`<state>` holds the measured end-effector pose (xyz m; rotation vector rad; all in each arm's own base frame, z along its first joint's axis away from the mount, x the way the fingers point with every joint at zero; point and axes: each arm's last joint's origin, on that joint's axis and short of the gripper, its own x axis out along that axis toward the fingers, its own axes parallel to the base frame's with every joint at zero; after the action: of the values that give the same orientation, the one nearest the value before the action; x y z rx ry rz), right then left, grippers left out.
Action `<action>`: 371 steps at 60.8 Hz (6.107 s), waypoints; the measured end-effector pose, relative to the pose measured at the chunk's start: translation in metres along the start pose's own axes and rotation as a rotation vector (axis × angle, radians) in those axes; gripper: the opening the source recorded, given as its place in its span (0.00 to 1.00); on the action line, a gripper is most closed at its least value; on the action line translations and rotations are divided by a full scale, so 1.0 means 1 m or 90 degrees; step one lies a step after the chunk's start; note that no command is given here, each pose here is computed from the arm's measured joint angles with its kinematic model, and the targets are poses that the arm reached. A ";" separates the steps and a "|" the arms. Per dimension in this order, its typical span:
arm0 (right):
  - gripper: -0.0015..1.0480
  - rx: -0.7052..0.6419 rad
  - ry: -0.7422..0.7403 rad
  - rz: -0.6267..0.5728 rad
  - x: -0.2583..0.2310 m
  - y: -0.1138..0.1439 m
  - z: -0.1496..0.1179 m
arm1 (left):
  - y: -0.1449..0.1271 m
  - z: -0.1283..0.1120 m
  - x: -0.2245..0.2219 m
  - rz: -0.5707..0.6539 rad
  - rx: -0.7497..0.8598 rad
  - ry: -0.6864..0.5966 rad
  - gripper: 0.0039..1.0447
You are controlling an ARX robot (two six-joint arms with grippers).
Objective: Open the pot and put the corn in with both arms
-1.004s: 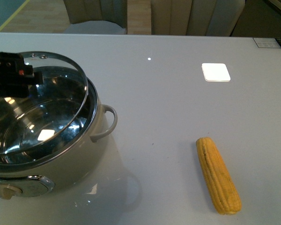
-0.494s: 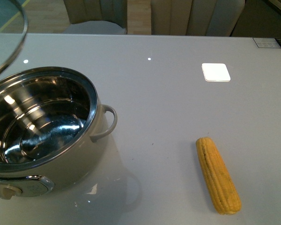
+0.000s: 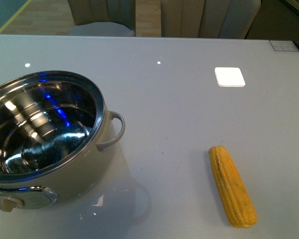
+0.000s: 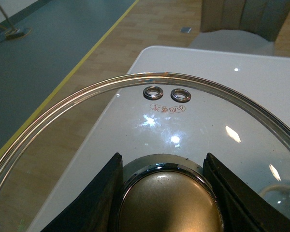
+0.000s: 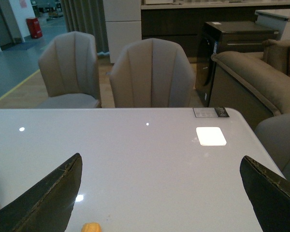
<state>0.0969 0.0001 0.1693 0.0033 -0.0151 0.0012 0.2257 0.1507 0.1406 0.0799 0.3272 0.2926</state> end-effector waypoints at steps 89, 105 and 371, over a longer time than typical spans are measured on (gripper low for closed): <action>0.92 0.000 0.000 0.000 0.000 0.000 0.000 | 0.022 -0.169 0.105 -0.028 -0.082 0.113 0.42; 0.92 0.000 0.000 0.000 0.000 0.000 0.000 | 0.023 -0.173 0.110 -0.025 -0.076 0.113 0.42; 0.92 0.000 0.000 0.000 0.000 0.000 0.000 | -0.106 -0.012 -0.169 -0.185 -0.058 -0.213 0.30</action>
<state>0.0969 0.0001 0.1693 0.0033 -0.0147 0.0012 0.0973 0.0002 0.1678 -0.0097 -0.0086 0.0026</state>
